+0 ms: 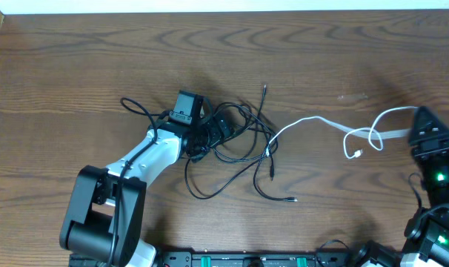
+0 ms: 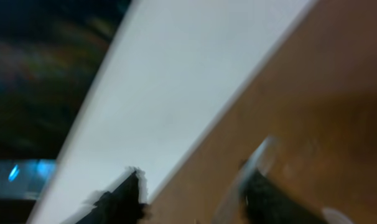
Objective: Untangle cables
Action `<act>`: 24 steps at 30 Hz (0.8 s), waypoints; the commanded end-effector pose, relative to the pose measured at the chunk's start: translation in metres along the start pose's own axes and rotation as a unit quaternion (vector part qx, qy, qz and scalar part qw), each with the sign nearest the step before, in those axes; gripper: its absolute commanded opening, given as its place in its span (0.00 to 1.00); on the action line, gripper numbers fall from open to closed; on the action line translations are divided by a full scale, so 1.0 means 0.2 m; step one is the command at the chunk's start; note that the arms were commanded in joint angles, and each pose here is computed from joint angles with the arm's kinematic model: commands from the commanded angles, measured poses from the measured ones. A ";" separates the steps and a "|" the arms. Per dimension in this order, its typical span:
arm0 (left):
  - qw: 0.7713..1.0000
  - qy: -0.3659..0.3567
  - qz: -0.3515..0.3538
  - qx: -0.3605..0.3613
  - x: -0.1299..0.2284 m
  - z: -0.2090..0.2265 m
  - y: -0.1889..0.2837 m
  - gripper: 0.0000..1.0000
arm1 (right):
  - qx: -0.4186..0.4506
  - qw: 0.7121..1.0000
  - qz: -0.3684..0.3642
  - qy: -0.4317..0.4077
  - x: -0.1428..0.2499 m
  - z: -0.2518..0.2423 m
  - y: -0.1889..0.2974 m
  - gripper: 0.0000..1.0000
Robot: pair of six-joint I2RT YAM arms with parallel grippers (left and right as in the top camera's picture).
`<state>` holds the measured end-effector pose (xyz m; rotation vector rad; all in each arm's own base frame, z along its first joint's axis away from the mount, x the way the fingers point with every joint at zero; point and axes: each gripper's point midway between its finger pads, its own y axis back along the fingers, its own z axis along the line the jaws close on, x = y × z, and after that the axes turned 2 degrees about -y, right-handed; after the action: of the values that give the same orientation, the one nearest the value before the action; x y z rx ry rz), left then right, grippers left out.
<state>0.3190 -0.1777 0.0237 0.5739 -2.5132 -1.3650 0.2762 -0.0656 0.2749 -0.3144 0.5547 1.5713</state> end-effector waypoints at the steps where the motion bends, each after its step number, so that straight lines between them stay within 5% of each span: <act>1: 0.994 0.030 0.104 0.004 0.22 0.10 -0.10 0.97 | 0.024 0.999 0.028 0.030 0.07 -0.06 0.00 0.72; 7: 0.975 0.096 0.194 0.050 0.41 -0.05 -0.08 0.97 | 0.089 0.994 0.054 0.017 0.15 -0.21 0.02 0.99; 14: 0.965 0.134 0.222 0.035 0.61 -0.18 -0.14 0.97 | 0.107 0.990 0.094 0.009 0.25 -0.25 0.01 0.99; 18: 0.982 0.101 0.157 0.029 0.61 -0.23 -0.22 0.97 | 0.109 0.986 0.123 0.027 0.32 -0.26 0.00 0.99; 20: 0.992 0.081 0.099 0.012 0.56 -0.22 -0.27 0.87 | 0.111 0.983 0.139 0.032 0.35 -0.27 -0.01 0.99; 21: 0.995 0.075 0.072 0.001 0.53 -0.20 -0.28 0.73 | 0.114 0.982 0.148 0.030 0.37 -0.28 -0.01 0.99; 22: 0.997 0.067 0.031 -0.016 0.49 -0.18 -0.29 0.48 | 0.118 0.979 0.161 0.026 0.40 -0.29 -0.01 0.99; 24: 0.998 0.054 -0.006 -0.033 0.44 -0.15 -0.29 0.26 | 0.120 0.976 0.181 0.032 0.45 -0.30 -0.02 0.99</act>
<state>0.2419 -0.2969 0.0122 0.3577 -2.4438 -1.1667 0.2630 -0.0273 0.1830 -0.0563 0.8342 1.7861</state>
